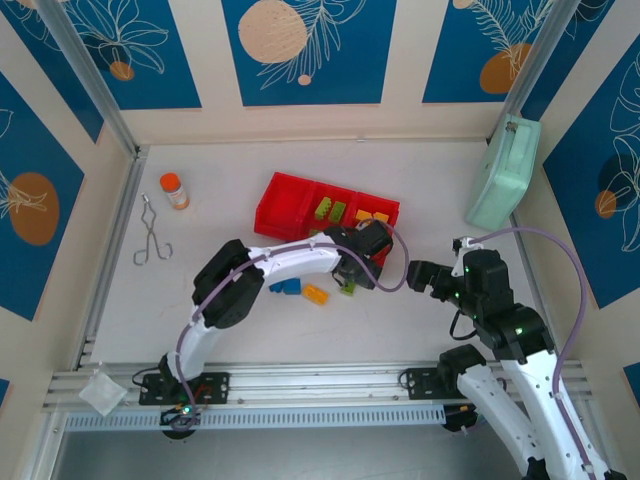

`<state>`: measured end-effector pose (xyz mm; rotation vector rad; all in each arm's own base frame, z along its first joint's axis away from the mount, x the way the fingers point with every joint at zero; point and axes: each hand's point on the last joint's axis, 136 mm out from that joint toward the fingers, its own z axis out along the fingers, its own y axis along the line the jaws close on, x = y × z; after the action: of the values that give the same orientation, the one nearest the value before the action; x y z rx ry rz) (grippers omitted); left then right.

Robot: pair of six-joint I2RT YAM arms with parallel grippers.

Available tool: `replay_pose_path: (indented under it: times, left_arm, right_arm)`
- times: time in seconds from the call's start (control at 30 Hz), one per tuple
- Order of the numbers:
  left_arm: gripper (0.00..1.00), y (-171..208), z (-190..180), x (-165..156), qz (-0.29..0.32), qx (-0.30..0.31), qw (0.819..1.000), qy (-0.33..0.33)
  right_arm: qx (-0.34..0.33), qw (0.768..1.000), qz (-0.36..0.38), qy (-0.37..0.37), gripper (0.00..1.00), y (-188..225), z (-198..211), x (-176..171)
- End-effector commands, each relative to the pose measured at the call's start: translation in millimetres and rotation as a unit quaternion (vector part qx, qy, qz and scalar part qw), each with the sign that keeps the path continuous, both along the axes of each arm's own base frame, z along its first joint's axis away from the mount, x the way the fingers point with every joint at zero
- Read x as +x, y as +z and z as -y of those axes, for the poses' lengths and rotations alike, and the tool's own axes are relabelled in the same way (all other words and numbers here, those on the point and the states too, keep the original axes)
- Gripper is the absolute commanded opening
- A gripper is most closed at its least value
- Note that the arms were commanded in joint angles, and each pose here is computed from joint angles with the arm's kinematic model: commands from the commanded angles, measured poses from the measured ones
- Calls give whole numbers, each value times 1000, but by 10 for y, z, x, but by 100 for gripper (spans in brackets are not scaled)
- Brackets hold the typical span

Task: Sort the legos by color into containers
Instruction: Pick up the lego from the center of the table.

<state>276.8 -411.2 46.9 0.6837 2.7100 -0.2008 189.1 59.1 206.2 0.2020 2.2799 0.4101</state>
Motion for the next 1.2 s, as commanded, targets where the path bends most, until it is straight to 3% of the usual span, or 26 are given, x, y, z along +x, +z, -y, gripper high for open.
replay_pose_path:
  times: [0.0,0.47,0.77,0.87,1.17]
  left_arm:
    - [73,-250,-170,-7,-22,36,999,27]
    - [55,-443,-247,-106,-65,39,996,51]
    - [29,-280,-202,-186,-73,-1,996,47]
    - [18,-113,-239,-150,-53,-10,997,53]
    - [10,966,-537,221,72,-86,988,108]
  right_arm:
    - [35,998,22,40,99,122,-177,-1]
    - [41,998,23,40,99,125,-179,8]
    - [42,998,21,42,99,118,-188,1]
    - [42,998,21,42,99,115,-188,5]
    - [44,998,23,48,99,125,-210,-4]
